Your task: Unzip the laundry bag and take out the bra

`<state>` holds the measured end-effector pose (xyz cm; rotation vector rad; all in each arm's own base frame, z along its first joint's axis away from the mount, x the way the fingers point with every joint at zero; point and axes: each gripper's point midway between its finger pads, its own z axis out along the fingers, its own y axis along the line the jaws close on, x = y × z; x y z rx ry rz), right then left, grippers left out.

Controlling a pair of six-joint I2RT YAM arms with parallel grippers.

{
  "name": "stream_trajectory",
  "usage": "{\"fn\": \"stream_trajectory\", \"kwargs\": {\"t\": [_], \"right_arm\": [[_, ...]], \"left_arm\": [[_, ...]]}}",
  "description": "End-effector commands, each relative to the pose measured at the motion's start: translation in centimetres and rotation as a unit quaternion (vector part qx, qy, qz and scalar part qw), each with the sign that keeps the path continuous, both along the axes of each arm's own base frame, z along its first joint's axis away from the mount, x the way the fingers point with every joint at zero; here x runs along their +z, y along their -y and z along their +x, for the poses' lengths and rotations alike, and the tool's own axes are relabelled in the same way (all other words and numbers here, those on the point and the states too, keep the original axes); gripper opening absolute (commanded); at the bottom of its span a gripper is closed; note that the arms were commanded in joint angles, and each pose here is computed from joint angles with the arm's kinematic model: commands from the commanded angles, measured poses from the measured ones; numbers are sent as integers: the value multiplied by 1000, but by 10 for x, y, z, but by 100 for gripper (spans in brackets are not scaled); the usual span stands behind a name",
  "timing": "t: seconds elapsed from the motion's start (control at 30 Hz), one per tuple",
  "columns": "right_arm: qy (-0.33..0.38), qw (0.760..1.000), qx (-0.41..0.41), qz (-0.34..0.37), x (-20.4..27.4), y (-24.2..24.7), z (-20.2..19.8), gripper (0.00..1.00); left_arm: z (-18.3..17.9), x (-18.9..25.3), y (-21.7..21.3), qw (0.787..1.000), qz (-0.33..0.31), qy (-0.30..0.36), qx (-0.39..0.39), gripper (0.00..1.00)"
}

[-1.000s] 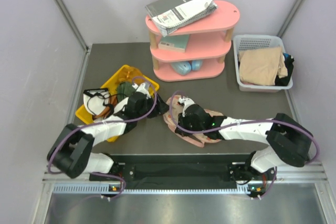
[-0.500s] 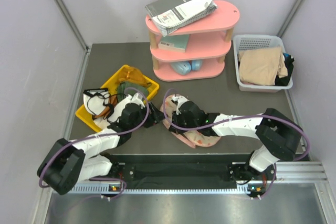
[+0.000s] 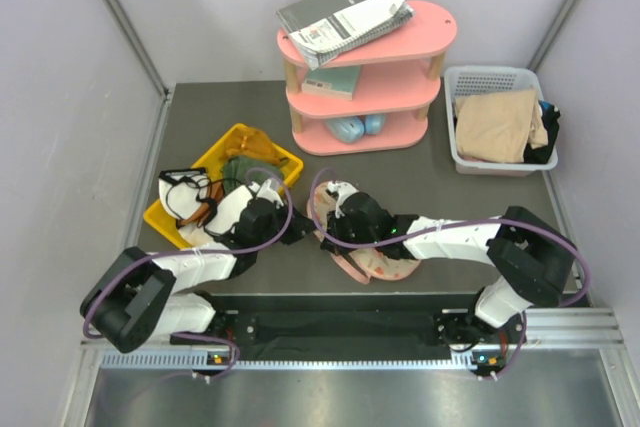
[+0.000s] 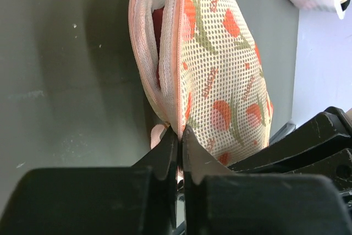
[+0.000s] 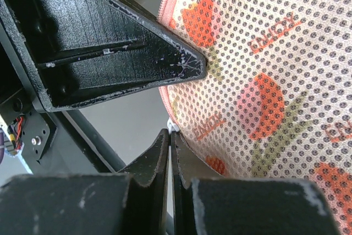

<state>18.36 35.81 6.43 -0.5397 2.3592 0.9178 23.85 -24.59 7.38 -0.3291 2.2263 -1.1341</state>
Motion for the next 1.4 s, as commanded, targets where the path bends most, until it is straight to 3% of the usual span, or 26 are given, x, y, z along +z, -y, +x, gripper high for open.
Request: {"fn": "stream_trajectory", "kwargs": {"t": [0.0,0.57,1.03,1.33,1.37], "right_arm": [[27,999,4,33,23,-14,10,0],[20,1000,-19,13,19,14,2,0],[16,998,-52,-8,17,54,-10,0],[12,998,-57,-10,12,55,-10,0],[13,998,-55,-9,11,53,-9,0]], "left_arm": [[9,19,9,999,-17,31,-5,0],[33,17,3,998,32,51,8,0],[65,16,11,998,41,57,3,0],[87,27,19,996,44,74,-1,0],[86,27,19,996,46,72,-3,19]]}}
